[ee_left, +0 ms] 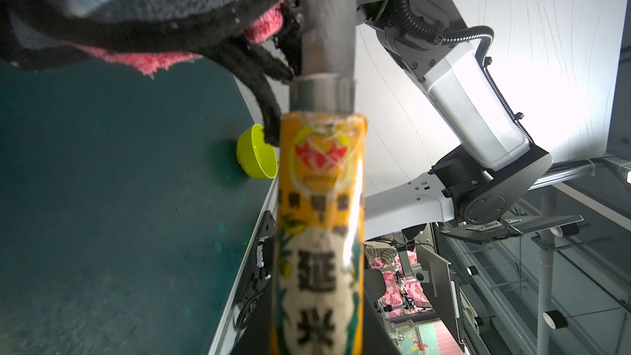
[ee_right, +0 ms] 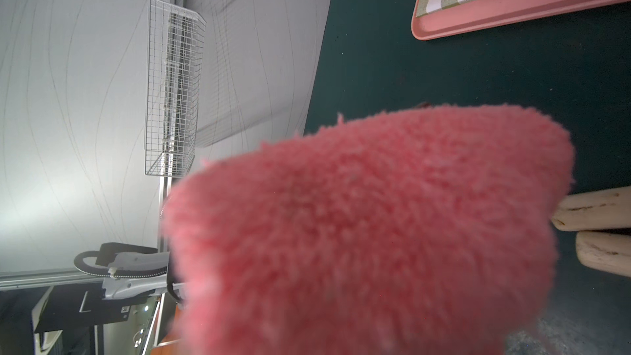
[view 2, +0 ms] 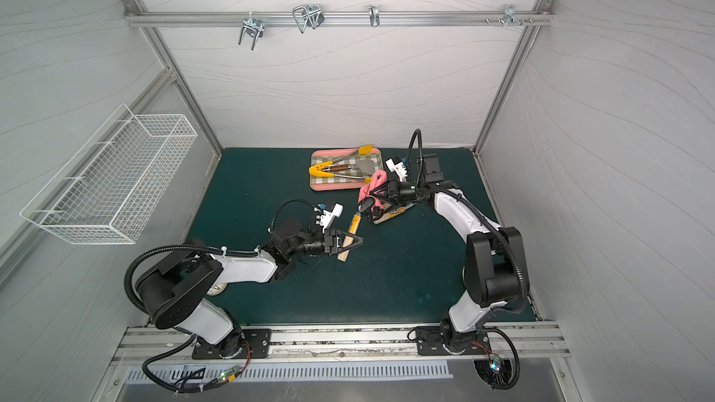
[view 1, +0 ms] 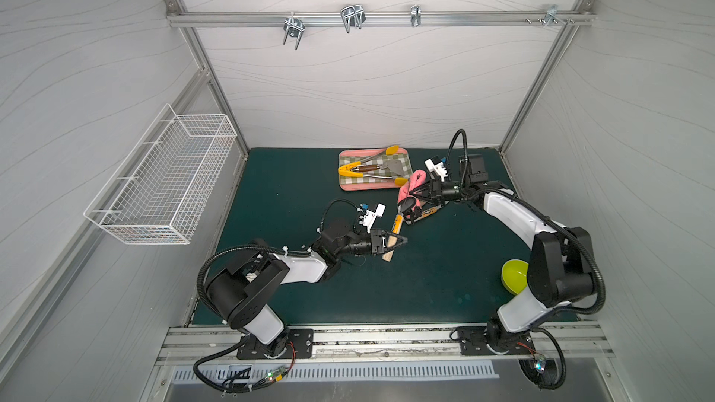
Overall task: Wipe small sickles with rags
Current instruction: Wipe the small sickle.
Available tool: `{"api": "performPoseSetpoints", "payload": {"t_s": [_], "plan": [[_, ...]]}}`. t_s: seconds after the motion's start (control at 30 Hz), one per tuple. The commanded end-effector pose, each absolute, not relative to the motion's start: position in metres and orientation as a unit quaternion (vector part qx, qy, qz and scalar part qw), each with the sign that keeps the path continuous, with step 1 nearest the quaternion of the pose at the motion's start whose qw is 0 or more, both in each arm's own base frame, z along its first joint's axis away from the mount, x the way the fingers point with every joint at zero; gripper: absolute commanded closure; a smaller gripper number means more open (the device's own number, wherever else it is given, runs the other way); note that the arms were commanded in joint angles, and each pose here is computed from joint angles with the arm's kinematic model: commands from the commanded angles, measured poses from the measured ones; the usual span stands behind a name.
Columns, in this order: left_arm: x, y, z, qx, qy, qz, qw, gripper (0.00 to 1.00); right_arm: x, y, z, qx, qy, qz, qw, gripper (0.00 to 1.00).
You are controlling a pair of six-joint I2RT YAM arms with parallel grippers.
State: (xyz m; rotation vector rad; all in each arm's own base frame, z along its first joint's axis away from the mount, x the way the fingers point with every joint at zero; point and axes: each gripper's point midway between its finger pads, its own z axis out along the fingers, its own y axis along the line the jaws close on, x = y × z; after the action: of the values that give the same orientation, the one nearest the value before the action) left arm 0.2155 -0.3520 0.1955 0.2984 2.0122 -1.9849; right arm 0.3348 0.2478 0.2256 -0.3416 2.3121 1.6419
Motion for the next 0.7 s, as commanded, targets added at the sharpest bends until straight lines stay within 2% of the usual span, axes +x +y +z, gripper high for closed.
{"api": "performPoseSetpoints", "payload": {"t_s": [0.0,0.2,0.47,0.67], "plan": [[0.213,-0.362,0.201,0.13,0.694,-0.695,0.138,1.0,0.308,0.259,0.268,-0.199,0.773,0.575,0.182,0.96],[0.218,-0.368,0.194,0.136,0.709,-0.679,0.133,1.0,0.271,0.27,0.278,-0.246,0.781,0.544,0.184,0.96],[0.232,-0.361,0.192,0.127,0.713,-0.676,0.139,1.0,0.232,0.267,0.258,-0.267,0.815,0.487,0.168,0.97],[0.235,-0.35,0.202,0.127,0.709,-0.677,0.152,1.0,0.261,0.224,0.239,-0.162,0.847,0.474,0.177,0.98]]}}
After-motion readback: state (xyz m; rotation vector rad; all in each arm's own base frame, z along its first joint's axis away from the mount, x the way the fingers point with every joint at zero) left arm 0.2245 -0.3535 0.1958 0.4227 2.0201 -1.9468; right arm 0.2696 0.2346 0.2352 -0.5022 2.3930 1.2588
